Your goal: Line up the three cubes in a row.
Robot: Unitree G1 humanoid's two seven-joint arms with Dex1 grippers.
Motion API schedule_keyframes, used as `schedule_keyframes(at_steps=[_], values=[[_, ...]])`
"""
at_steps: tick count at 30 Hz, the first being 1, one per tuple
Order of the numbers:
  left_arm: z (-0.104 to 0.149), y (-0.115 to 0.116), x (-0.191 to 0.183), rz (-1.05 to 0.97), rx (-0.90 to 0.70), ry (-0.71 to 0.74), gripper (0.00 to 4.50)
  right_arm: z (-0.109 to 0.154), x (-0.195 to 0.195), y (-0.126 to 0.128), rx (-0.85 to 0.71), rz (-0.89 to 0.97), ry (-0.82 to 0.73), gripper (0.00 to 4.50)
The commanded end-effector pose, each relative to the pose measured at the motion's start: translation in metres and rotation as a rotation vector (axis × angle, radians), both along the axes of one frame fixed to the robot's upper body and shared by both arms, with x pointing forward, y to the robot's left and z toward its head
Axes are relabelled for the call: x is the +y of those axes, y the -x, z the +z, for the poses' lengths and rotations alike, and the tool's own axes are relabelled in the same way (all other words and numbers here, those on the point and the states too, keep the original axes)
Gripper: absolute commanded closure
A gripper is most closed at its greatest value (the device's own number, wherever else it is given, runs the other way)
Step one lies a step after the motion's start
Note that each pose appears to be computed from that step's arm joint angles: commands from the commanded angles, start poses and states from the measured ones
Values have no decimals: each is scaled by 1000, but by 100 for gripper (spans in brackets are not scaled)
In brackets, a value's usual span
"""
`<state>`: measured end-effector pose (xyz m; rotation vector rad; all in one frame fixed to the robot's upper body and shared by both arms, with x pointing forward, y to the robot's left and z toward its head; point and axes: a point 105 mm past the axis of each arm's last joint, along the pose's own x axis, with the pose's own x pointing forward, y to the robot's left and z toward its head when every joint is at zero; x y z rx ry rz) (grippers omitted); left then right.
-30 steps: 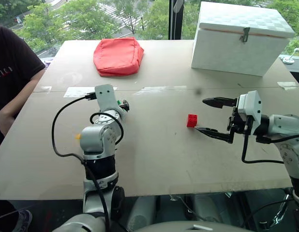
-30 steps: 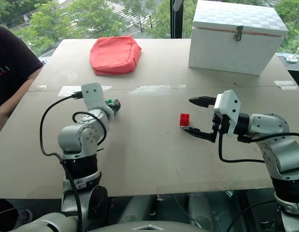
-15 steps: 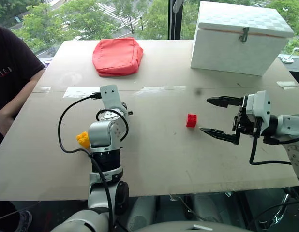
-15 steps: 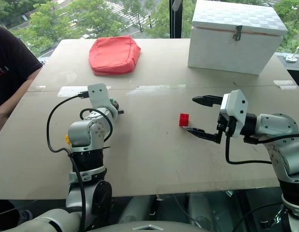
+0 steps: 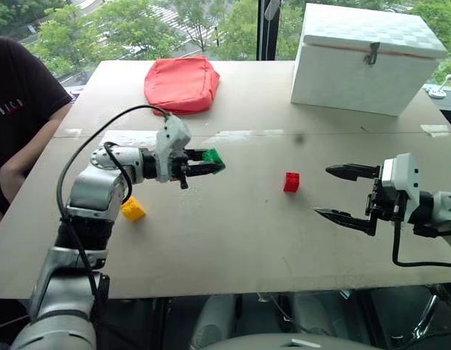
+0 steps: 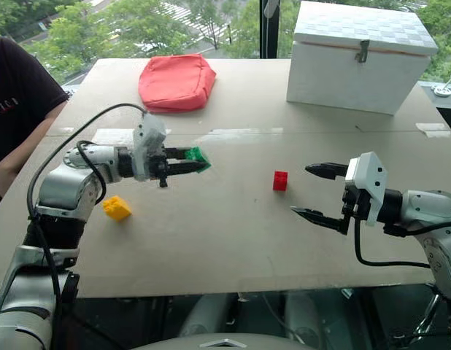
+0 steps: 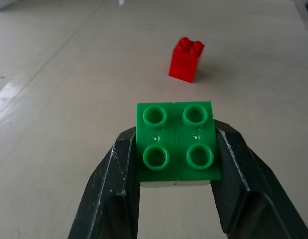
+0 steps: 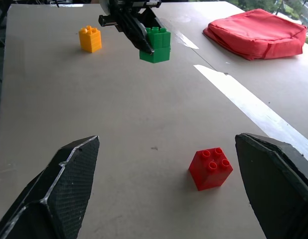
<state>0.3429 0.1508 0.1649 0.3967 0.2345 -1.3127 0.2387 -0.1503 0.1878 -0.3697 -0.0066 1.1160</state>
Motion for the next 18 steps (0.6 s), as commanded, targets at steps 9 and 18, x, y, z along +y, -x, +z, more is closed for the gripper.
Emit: schedule_keyframes(at_steps=[9,18], values=[[-18,-26,-30,-206,-72,-146,320,9,-4,26,-54,-114,-20,0],[-20,-28,-43,-236,-82,-139,320,7,-4,28,-56,-137,-20,0]])
